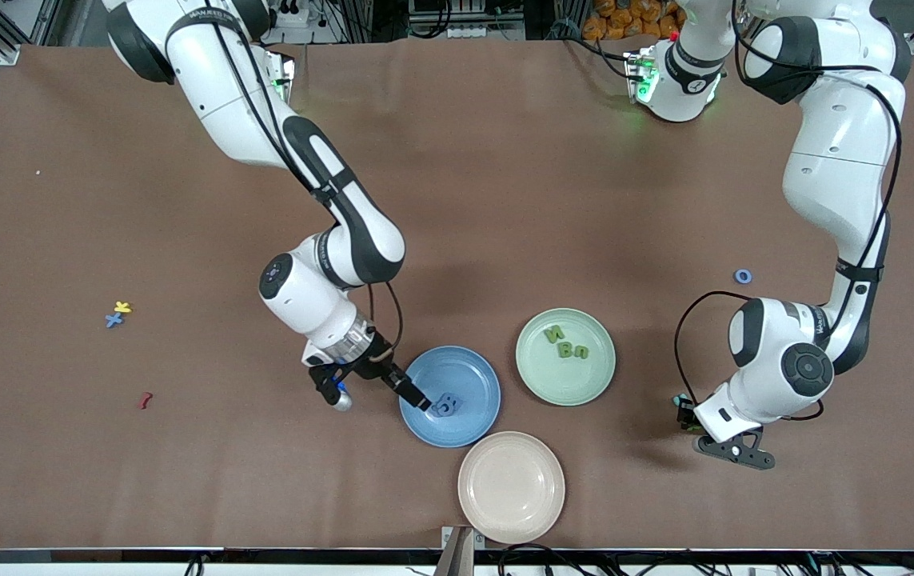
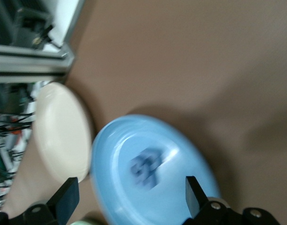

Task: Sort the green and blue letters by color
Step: 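Drop the blue c into the blue plate while the left gripper grasps the d, then drop the green d into the green plate while the right gripper reaches the X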

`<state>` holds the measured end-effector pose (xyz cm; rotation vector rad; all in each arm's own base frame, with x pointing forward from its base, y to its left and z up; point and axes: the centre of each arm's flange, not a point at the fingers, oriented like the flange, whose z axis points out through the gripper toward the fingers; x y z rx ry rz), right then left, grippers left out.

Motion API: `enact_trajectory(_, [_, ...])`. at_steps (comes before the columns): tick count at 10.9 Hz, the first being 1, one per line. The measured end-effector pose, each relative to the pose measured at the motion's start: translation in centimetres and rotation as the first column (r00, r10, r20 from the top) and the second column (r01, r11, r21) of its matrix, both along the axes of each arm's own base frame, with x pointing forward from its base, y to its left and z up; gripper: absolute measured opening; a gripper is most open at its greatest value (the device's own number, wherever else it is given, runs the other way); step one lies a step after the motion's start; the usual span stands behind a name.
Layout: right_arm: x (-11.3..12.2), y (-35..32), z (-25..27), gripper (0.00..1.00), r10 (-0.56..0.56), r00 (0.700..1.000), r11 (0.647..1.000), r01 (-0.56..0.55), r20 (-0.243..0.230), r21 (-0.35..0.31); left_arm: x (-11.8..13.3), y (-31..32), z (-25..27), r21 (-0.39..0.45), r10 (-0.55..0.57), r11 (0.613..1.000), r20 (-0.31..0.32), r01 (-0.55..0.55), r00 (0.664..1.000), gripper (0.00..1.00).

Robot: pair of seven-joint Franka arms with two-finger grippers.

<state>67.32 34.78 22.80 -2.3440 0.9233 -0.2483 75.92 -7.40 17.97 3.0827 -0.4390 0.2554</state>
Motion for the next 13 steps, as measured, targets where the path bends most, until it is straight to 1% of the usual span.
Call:
enact_trajectory(1, [0.0, -1.9, -1.4, 1.0, 0.041, 0.999, 0.997, -0.04, 0.012, -0.061, -0.1, -0.1, 0.0, -0.001, 0.006, 1.0, -0.002, -0.006, 1.0, 0.43])
enact_trajectory(2, [0.0, -4.0, -2.6, 1.0, 0.086, 0.996, 0.989, -0.082, 0.021, -0.123, -0.1, -0.3, 0.1, -0.003, 0.014, 1.0, -0.003, -0.014, 1.0, 0.36])
enact_trajectory(3, [0.0, -6.0, -3.3, 1.0, 0.124, 0.992, 0.978, -0.12, 0.017, -0.171, -0.2, -0.5, 0.1, -0.003, 0.017, 1.0, -0.005, -0.017, 1.0, 0.35])
enact_trajectory(4, [0.0, -7.8, -3.4, 1.0, 0.163, 0.987, 0.965, -0.159, 0.001, -0.207, -0.3, -0.5, 0.1, -0.004, 0.021, 1.0, -0.006, -0.021, 1.0, 0.34])
enact_trajectory(5, [0.0, -9.7, -3.0, 1.0, 0.203, 0.979, 0.951, -0.201, -0.017, -0.235, -0.3, -0.6, 0.1, -0.005, 0.027, 1.0, -0.006, -0.027, 1.0, 0.3])
enact_trajectory(8, [-0.6, -15.8, -1.1, 1.0, 0.319, 0.945, 0.897, -0.324, -0.068, -0.299, -0.4, -0.6, 0.2, -0.005, 0.027, 1.0, -0.007, -0.028, 1.0, 0.28])
enact_trajectory(11, [-3.3, -20.3, -1.3, 1.0, 0.394, 0.913, 0.848, -0.406, -0.107, -0.341, -0.3, -0.6, 0.9, -0.003, 0.027, 1.0, 0.001, -0.027, 1.0, 0.28])
enact_trajectory(13, [-4.5, -24.4, -1.3, 1.0, 0.454, 0.883, 0.795, -0.463, -0.122, -0.391, -0.1, -0.6, 1.8, -0.002, 0.027, 1.0, 0.012, -0.027, 1.0, 0.28])
